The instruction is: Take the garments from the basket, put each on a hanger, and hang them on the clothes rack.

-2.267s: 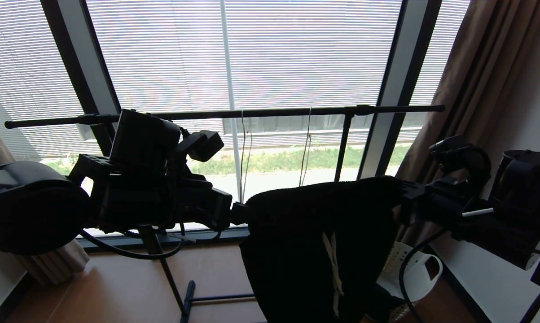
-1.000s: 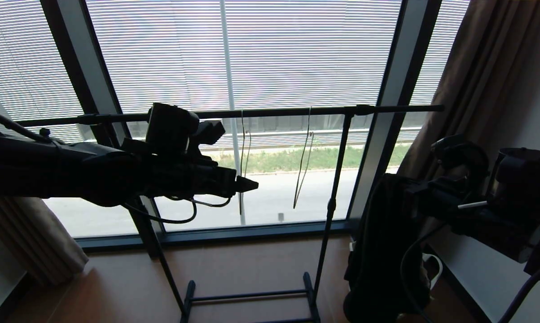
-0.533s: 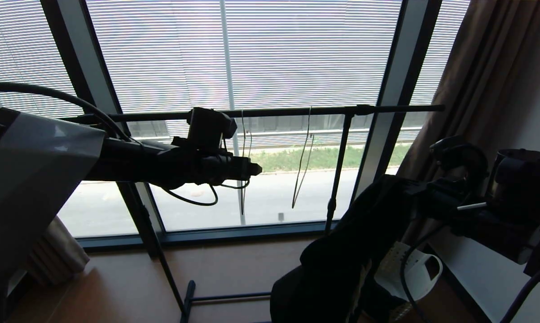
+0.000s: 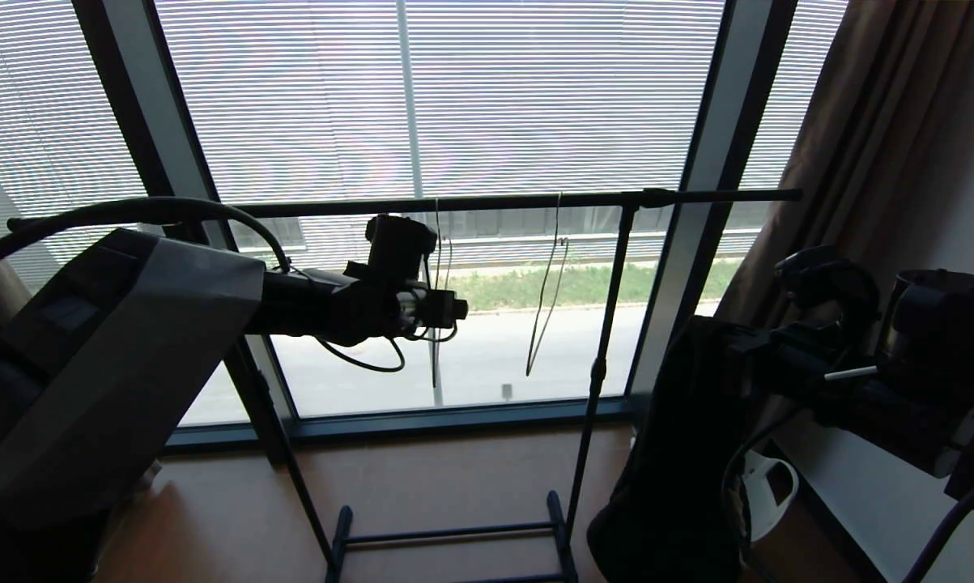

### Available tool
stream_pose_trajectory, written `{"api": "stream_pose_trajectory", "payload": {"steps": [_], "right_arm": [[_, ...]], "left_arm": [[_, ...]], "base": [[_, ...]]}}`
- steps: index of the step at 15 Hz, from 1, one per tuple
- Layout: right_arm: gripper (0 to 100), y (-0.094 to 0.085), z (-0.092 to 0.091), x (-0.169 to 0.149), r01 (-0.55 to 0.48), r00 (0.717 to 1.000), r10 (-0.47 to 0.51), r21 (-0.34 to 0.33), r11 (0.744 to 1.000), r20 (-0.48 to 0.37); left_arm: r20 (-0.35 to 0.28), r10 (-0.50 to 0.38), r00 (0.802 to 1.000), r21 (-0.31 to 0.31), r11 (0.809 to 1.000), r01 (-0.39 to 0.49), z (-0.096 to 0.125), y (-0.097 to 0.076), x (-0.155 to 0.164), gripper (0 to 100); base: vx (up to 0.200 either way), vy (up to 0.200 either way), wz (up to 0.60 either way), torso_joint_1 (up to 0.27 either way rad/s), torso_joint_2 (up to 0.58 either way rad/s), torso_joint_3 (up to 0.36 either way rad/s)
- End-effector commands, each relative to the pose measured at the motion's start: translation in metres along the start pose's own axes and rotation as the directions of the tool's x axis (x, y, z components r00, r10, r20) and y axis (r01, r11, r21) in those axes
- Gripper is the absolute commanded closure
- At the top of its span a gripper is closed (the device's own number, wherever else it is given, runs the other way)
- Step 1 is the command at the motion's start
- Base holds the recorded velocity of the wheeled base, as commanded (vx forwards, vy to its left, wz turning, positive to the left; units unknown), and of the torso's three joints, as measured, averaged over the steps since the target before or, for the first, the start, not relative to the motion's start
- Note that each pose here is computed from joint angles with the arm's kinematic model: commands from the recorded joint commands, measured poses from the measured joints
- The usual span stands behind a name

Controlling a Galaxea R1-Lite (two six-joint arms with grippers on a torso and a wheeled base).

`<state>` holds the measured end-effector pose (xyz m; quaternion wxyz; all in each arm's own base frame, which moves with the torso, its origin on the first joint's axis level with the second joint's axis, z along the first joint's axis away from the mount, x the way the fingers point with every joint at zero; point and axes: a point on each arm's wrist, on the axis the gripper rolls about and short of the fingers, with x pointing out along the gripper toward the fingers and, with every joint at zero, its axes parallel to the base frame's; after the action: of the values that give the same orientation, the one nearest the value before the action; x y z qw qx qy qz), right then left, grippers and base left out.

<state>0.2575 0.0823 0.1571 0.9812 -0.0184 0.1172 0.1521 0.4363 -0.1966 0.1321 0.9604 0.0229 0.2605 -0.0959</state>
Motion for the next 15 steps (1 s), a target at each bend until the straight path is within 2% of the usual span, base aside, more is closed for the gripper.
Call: {"api": "stream_pose_trajectory", "payload": {"steps": [1, 3, 7, 8, 15], "right_arm": [[100, 0.0001, -0.0014, 0.0015, -0.001, 1.000, 0.001, -0.002, 1.000, -0.006], [100, 0.0001, -0.0021, 0.0021, 0.001, 1.000, -0.001, -0.002, 1.000, -0.009], [100, 0.0001, -0.0031, 0.0031, 0.001, 1.000, -0.001, -0.002, 1.000, -0.014], [100, 0.0001, -0.0042, 0.0041, 0.001, 1.000, -0.001, -0.002, 1.000, -0.018], [100, 0.0005, -0.0052, 0.0046, -0.001, 1.000, 0.001, -0.002, 1.000, -0.021]], "left_arm": [[-0.003, 0.013, 1.000, 0.001, 1.000, -0.013, -0.0045, -0.0020, 0.0106, 0], [0.005, 0.046, 0.999, 0.002, 0.999, -0.046, -0.0053, -0.0036, 0.0158, 0], [0.009, 0.046, 0.999, 0.003, 0.999, -0.046, -0.0051, -0.0048, 0.0176, 0], [0.008, 0.044, 0.999, 0.005, 0.999, -0.044, -0.0058, -0.0063, 0.0179, 100], [0.006, 0.040, 0.999, 0.007, 0.999, -0.040, -0.0069, -0.0085, 0.0181, 100]], "base": [[0.000, 0.000, 0.00, 0.000, 0.00, 0.000], [0.000, 0.000, 0.00, 0.000, 0.00, 0.000], [0.000, 0.000, 0.00, 0.000, 0.00, 0.000], [0.000, 0.000, 0.00, 0.000, 0.00, 0.000], [0.000, 0.000, 0.00, 0.000, 0.00, 0.000]]}}
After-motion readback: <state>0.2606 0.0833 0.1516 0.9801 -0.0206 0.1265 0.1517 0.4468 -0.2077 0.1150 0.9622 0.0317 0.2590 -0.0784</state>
